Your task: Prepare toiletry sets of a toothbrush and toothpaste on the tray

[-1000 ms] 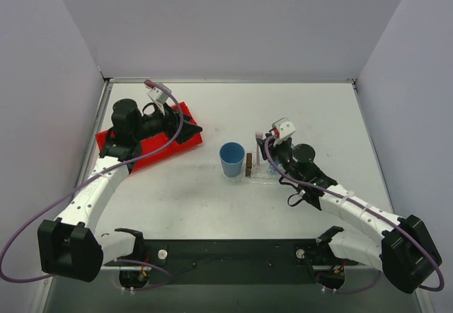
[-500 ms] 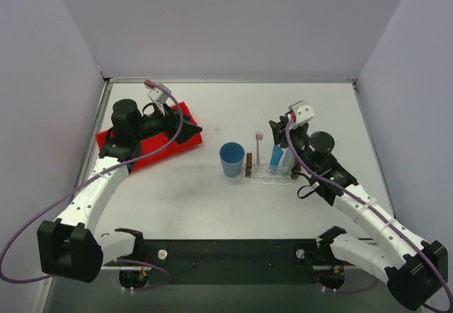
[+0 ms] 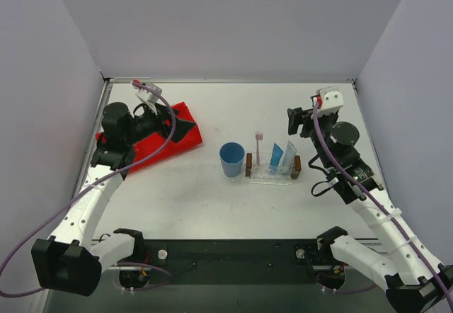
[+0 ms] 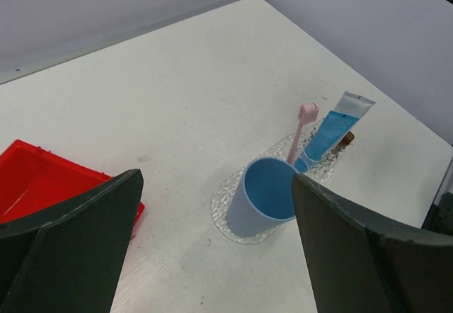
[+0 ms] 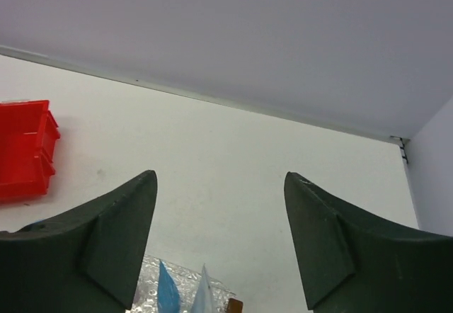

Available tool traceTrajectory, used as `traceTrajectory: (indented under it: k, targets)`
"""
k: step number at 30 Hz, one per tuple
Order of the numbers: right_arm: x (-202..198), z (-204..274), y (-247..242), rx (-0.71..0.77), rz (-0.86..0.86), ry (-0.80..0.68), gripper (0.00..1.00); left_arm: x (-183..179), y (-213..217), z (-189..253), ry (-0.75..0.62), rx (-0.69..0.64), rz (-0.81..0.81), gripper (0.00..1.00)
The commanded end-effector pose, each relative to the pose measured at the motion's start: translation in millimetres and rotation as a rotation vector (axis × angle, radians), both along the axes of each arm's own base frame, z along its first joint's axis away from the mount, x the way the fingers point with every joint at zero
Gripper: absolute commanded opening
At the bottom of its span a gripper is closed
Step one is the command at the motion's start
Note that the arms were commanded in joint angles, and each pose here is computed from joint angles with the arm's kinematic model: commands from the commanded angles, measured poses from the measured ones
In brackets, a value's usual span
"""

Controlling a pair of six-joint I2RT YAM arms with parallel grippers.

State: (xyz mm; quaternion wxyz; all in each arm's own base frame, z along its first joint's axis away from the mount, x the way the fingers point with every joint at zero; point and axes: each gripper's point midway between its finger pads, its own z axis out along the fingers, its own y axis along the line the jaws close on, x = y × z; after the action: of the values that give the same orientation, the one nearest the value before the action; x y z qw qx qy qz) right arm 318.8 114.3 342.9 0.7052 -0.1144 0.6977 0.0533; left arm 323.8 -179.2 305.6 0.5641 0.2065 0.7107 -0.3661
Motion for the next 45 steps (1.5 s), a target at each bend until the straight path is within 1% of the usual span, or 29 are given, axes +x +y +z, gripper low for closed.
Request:
traceTrajectory:
  k: [1, 2, 4, 5, 8, 13, 14, 19, 24, 31, 33, 39, 45]
  targets:
    - [-4.3, 27.4, -38.6, 0.001, -0.156, -0.045, 0.70, 3.8, 24.1, 28.4, -0.099, 0.013, 0.136, 0.97]
    - [-4.9, 29.8, -43.8, 0.003, -0.173, -0.049, 0.75, 3.7, 26.6, 28.7, -0.098, 0.016, 0.148, 0.97]
    - [-7.6, 33.9, -57.9, 0.016, -0.216, -0.053, 0.79, 3.2, 33.4, 31.5, -0.110, 0.022, 0.179, 0.97]
    - [-8.4, 35.8, -62.5, 0.021, -0.230, -0.052, 0.84, 2.0, 37.0, 27.2, -0.088, 0.029, 0.195, 0.97]
    - [-12.0, 41.3, -79.9, 0.018, -0.287, -0.055, 0.91, 3.3, 50.7, 29.8, -0.084, 0.037, 0.257, 0.97]
    - [-22.1, 49.3, -101.2, -0.018, -0.365, -0.083, 0.98, 4.6, 73.8, 37.1, -0.090, 0.048, 0.343, 0.97]
    - [-23.9, 49.7, -105.9, -0.026, -0.389, -0.082, 0.98, 6.4, 81.5, 38.1, -0.094, 0.050, 0.373, 0.97]
    - [-32.5, 52.0, -113.5, -0.069, -0.407, -0.102, 0.98, 7.3, 97.3, 47.9, -0.137, 0.077, 0.428, 0.97]
    - [-22.5, 26.3, -117.0, -0.100, -0.438, -0.077, 0.98, 17.9, 114.0, 46.5, -0.137, 0.064, 0.529, 0.97]
    - [-11.2, 1.4, -118.0, -0.131, -0.465, -0.050, 0.96, 30.0, 120.8, 29.2, -0.114, 0.062, 0.573, 0.97]
    - [-10.1, -1.9, -117.2, -0.135, -0.463, -0.045, 0.96, 34.7, 120.8, 35.3, -0.145, 0.055, 0.574, 0.97]
    - [-12.7, -2.1, -118.7, -0.139, -0.464, -0.046, 0.94, 40.9, 117.9, 28.4, -0.150, 0.040, 0.559, 0.97]
    - [-15.1, -0.6, -121.4, -0.145, -0.472, -0.051, 0.94, 38.7, 127.6, 23.4, -0.157, 0.058, 0.604, 0.97]
